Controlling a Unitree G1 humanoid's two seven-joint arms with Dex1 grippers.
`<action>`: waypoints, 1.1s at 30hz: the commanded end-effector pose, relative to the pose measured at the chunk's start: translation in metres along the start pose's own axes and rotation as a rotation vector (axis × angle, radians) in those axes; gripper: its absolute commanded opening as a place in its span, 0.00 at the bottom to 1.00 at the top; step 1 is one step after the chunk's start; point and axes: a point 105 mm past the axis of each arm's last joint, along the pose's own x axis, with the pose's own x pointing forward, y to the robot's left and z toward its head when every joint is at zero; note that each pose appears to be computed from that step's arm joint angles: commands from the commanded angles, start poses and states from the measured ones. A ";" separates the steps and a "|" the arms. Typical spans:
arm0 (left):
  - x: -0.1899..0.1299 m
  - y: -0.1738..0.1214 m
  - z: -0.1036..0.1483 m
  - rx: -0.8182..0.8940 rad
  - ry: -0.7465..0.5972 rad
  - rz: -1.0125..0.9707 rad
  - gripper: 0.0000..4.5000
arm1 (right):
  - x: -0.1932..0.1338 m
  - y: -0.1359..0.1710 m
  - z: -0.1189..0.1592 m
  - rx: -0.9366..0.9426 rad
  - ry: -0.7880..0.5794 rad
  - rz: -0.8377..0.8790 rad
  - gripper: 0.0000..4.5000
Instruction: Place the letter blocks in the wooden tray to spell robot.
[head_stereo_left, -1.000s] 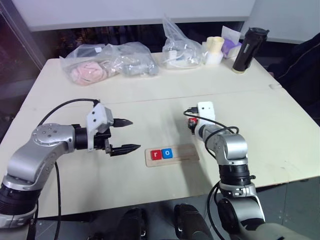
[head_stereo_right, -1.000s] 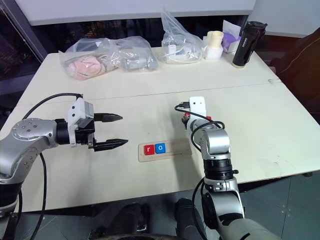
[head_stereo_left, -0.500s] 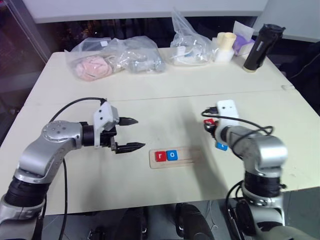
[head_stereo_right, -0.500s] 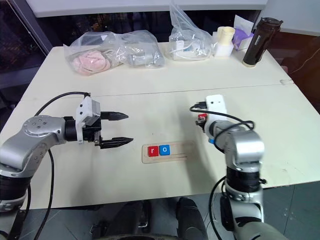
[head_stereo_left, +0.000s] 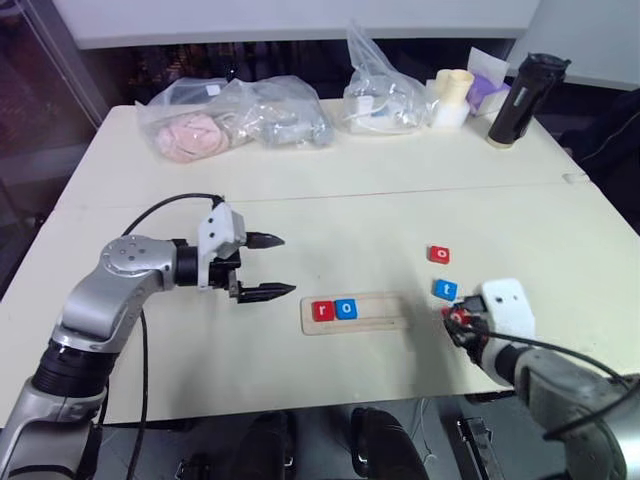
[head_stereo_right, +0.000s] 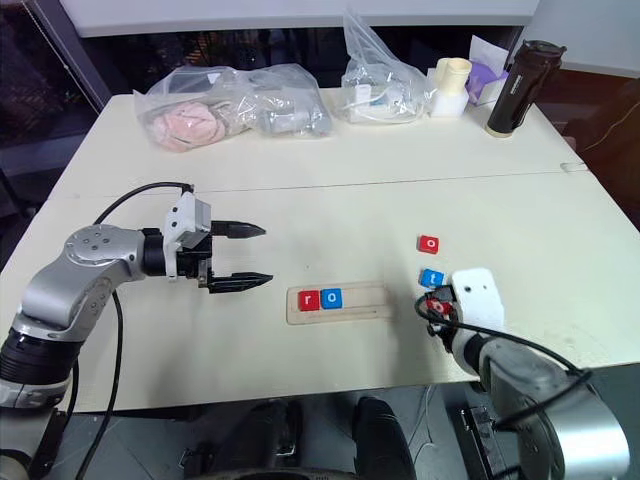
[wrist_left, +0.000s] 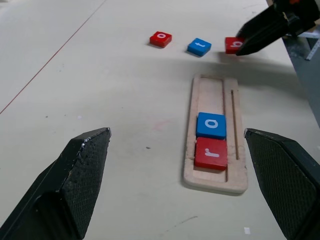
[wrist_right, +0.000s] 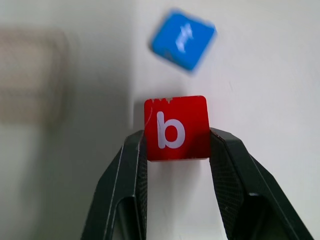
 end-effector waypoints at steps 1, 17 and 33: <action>-0.002 0.000 0.006 0.034 -0.011 -0.003 1.00 | -0.007 -0.002 0.003 -0.010 -0.027 -0.027 0.26; -0.003 -0.002 0.004 0.037 -0.005 0.011 1.00 | 0.011 -0.008 0.003 0.044 0.014 -0.069 0.26; -0.005 -0.013 0.002 0.067 0.014 -0.079 1.00 | -0.011 -0.009 0.036 -0.271 0.085 0.321 0.99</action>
